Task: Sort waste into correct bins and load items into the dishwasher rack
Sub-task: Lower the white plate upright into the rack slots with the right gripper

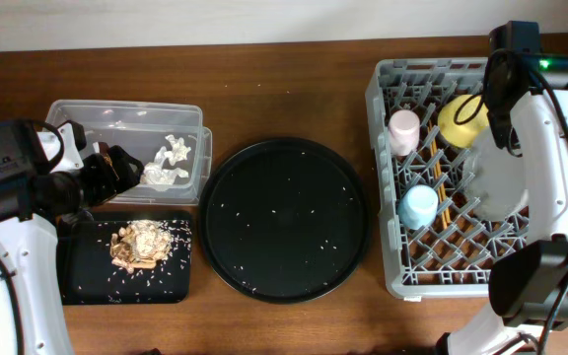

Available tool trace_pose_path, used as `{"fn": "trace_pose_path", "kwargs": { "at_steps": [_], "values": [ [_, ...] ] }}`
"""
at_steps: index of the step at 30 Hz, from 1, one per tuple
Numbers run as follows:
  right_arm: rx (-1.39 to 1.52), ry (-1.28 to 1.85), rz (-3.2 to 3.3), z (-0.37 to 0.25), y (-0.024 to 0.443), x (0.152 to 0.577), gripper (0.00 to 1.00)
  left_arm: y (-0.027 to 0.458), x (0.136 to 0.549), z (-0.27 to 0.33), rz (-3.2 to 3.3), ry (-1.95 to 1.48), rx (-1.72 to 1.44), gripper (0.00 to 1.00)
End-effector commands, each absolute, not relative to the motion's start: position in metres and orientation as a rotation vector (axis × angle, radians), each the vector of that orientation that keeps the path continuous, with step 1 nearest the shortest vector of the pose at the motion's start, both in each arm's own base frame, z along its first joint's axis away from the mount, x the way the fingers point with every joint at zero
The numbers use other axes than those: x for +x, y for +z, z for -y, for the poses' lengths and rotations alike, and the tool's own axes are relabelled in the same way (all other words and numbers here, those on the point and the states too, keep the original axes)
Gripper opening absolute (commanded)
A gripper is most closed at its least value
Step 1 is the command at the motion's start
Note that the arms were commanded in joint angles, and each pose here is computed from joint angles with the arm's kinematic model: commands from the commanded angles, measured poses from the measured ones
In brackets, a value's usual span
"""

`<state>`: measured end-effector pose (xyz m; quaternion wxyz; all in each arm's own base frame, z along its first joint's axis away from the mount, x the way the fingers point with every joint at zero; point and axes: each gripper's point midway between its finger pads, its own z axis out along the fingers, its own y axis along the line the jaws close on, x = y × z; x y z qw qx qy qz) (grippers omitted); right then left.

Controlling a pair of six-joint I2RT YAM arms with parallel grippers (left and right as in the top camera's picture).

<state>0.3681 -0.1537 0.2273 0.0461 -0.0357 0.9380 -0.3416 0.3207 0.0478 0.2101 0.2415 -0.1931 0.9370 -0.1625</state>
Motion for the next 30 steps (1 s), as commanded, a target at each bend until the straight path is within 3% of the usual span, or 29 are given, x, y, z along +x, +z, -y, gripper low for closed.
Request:
{"fn": "trace_pose_path", "kwargs": {
  "at_steps": [1, 10, 14, 15, 17, 20, 30],
  "values": [
    [-0.125, -0.863, -2.904, 0.139, 0.212, 0.372, 0.33, 0.214, 0.318, -0.05, -2.55, -0.427, -0.522, 1.0],
    [-0.139, -0.608, -2.884, 0.114, 0.202, 0.388, 0.61, 0.214, 0.318, -0.05, -2.55, -0.427, -0.522, 1.0],
    [-0.198, -0.187, -2.843, 0.065, 0.193, 0.404, 0.66, 0.214, 0.318, -0.05, -2.55, -0.427, -0.522, 1.0],
    [-0.22, -0.037, -2.821, 0.047, 0.193, 0.408, 0.72, 0.214, 0.318, -0.05, -2.55, -0.427, -0.521, 1.0],
    [-0.267, 0.291, -2.757, 0.006, 0.199, 0.411, 0.98, 0.214, 0.318, -0.05, -2.55, -0.427, -0.522, 1.0],
    [-0.286, 0.426, -2.72, -0.01, 0.205, 0.411, 0.98, 0.214, 0.318, -0.05, -2.55, -0.427, -0.522, 1.0],
    [-0.285, 0.425, -2.72, -0.01, 0.205, 0.411, 0.98, 0.214, 0.318, -0.05, -2.55, -0.427, -0.522, 1.0]
  ]
}}
